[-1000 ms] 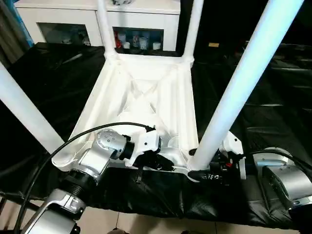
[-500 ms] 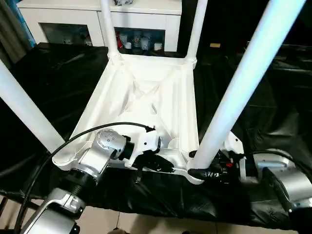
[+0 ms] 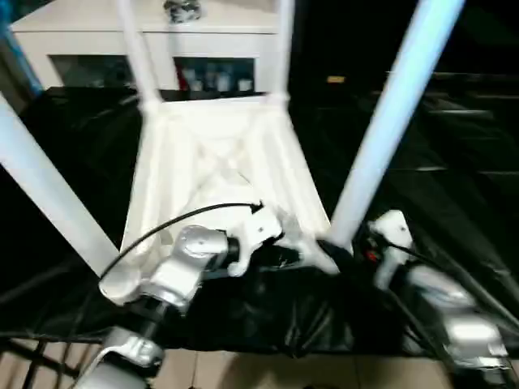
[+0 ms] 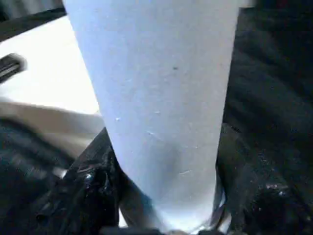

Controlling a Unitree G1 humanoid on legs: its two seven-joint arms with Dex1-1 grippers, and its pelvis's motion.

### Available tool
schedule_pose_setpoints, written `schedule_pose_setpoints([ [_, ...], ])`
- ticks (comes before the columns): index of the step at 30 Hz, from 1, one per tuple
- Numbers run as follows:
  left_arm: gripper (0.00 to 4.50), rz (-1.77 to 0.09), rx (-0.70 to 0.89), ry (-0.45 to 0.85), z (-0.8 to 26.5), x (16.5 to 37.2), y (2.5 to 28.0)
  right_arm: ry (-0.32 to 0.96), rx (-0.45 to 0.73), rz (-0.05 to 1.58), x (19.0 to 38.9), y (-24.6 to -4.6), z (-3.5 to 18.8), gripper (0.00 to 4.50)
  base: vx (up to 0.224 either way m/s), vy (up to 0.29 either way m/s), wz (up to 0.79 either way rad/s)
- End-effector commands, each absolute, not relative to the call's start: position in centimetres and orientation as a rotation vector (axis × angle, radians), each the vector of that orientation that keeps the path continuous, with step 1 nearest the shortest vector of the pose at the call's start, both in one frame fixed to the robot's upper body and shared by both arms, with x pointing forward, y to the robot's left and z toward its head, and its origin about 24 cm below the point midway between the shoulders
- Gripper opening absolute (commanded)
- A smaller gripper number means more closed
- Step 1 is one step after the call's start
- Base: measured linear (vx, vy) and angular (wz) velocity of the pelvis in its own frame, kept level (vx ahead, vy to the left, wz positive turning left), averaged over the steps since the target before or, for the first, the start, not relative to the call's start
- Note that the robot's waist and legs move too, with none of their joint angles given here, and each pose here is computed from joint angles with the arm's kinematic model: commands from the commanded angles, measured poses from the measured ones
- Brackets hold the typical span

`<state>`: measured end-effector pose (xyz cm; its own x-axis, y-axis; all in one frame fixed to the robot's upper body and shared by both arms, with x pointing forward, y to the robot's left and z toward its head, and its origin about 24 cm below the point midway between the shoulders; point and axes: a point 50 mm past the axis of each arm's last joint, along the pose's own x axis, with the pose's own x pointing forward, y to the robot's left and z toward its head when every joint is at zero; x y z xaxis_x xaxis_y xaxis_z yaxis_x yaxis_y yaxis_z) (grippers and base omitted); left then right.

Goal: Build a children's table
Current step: Rotate leg to tighten

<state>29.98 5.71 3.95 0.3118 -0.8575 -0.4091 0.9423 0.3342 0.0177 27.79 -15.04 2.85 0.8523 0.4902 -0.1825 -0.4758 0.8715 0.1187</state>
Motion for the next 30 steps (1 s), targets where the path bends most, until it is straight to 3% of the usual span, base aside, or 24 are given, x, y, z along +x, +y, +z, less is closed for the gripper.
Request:
schedule_pose_setpoints([
  [1,0.0,-1.271,0.244,0.415,2.5,28.4,2.7,0.261,0.087,0.564,27.8,-10.8,2.0,2.43,0.0,0.0,0.0],
  [8,0.0,-1.265,0.254,0.414,2.5,28.4,2.9,0.215,0.075,0.568,28.3,-10.3,2.8,2.43,0.0,0.0,0.0],
  [10,0.0,-1.266,0.252,0.412,2.4,28.4,2.9,0.2,0.055,0.577,28.3,-10.6,3.0,2.99,0.0,0.0,0.0],
  [13,0.0,-1.263,0.254,0.411,2.4,28.3,3.1,0.185,0.062,0.6,28.1,-11.1,3.1,3.16,0.0,0.0,0.0],
  [20,0.0,-1.28,0.281,0.411,2.3,28.5,4.4,0.183,0.031,0.866,25.7,-13.5,4.5,3.73,0.023,-0.004,0.04],
  [23,0.0,-1.289,0.309,0.419,2.2,28.7,5.1,0.203,0.01,0.984,23.6,-16.5,5.8,3.95,0.037,-0.013,0.06],
  [26,0.0,-1.314,0.319,0.405,2.2,28.7,5.5,0.232,-0.018,0.992,22.6,-18.9,6.4,4.27,0.0,0.0,0.0],
  [28,0.0,-1.436,0.321,0.344,2.6,28.2,5.7,0.294,-0.084,0.977,21.5,-22.4,7.0,4.27,0.0,0.0,0.0],
  [30,0.0,-1.502,0.332,0.323,2.7,27.8,5.9,0.31,-0.087,0.935,21.3,-23.9,7.5,4.27,0.0,0.0,0.0],
])
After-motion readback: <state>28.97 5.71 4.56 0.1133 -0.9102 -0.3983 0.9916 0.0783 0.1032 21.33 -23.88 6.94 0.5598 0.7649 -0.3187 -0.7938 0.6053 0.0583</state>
